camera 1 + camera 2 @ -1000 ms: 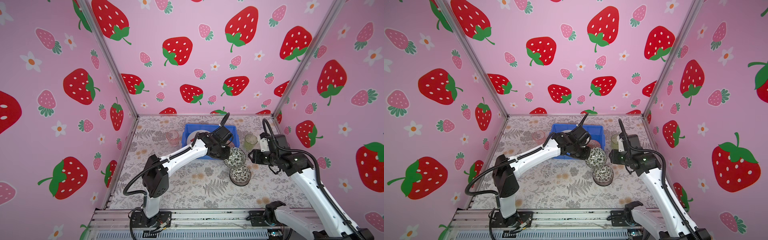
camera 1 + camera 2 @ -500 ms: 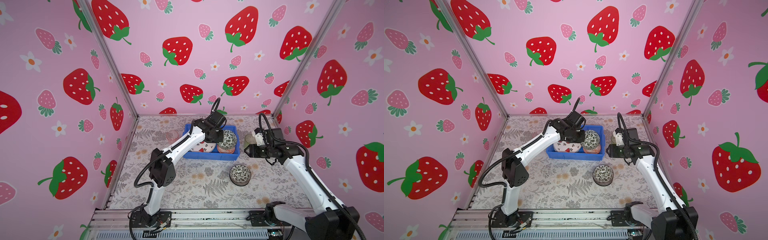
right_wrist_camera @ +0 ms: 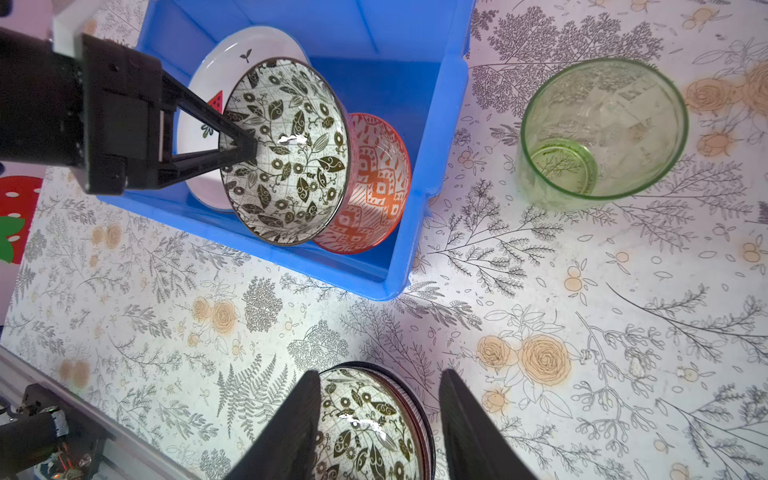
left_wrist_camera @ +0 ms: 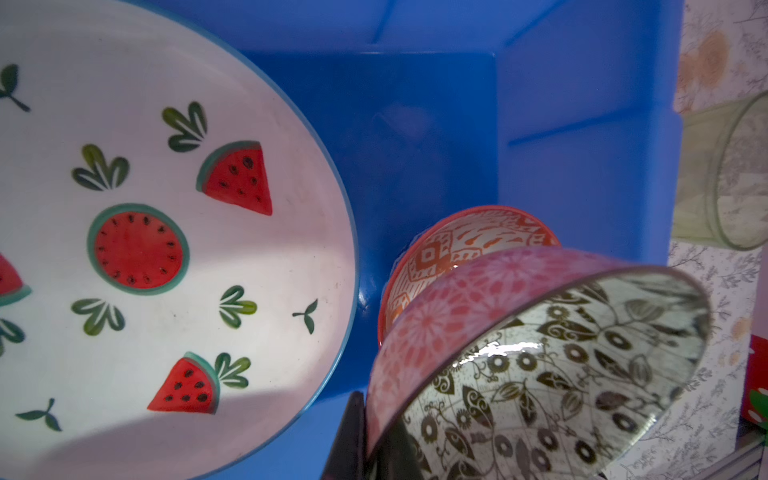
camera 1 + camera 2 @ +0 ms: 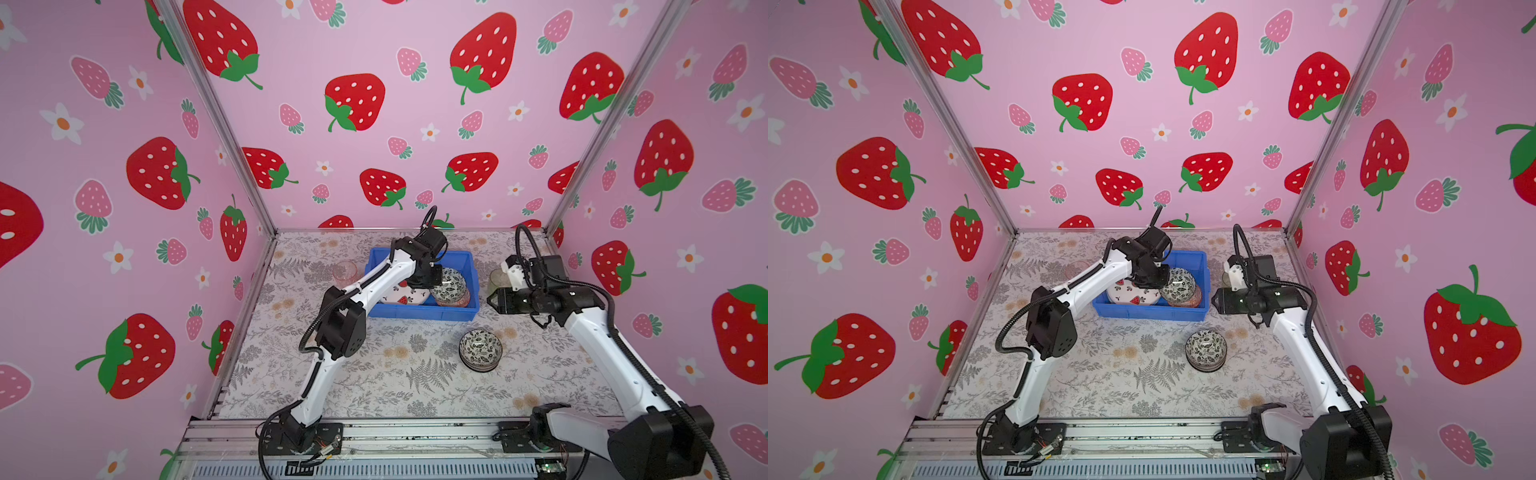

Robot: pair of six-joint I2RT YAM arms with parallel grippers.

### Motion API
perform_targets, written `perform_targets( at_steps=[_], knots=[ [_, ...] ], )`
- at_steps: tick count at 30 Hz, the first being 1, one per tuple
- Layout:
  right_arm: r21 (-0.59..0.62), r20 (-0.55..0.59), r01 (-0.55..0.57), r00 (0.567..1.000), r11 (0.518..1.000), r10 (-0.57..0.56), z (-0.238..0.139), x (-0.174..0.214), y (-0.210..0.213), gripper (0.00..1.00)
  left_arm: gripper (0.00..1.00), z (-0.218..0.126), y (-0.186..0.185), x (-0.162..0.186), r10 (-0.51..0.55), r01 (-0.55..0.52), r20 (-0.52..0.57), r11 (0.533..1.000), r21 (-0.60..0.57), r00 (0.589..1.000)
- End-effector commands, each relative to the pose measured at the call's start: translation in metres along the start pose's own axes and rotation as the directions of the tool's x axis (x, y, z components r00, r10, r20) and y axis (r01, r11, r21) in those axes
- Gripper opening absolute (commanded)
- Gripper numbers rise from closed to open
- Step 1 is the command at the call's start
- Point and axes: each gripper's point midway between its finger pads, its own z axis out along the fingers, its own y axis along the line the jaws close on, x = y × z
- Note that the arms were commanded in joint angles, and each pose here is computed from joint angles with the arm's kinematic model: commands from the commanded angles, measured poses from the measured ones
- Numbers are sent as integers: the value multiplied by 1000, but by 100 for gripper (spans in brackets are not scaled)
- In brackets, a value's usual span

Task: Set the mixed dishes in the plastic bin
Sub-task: 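Lower the green-leaf bowl beside the orange bowl and open the left gripper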

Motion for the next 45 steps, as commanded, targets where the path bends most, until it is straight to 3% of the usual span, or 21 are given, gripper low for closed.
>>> perform_targets(
  at_steps=[1,5,15,18,19,39,40,45],
  knots=[
    [-8,3,12,1000,1000,-12,-1,7,-1,51,0,-12,-14,-8,23,-24,9,997,69,1000],
    [-7,4,-1,1000,1000,1,-2,13,-2,51,0,-4,-16,-5,29,-28,-12,996,82,999],
    [19,-3,-21,1000,1000,21,-7,22,-6,80,0,11,-17,-2,35,-31,-43,995,96,998],
    [18,-4,-31,999,999,31,-8,25,-6,98,0,12,-14,-1,33,-30,-48,996,79,998],
    [22,-3,-34,999,999,34,-9,26,-7,99,0,13,-15,-2,32,-29,-47,996,79,998],
    [36,-6,-41,999,999,41,-13,36,-9,99,5,20,-18,-1,27,-20,-63,995,96,998],
    [38,-6,-44,999,998,44,-13,36,-9,99,10,19,-19,-1,27,-21,-62,995,98,998],
    [35,-4,-46,999,998,46,-13,37,-9,99,17,19,-22,0,27,-21,-62,994,106,998]
  ],
)
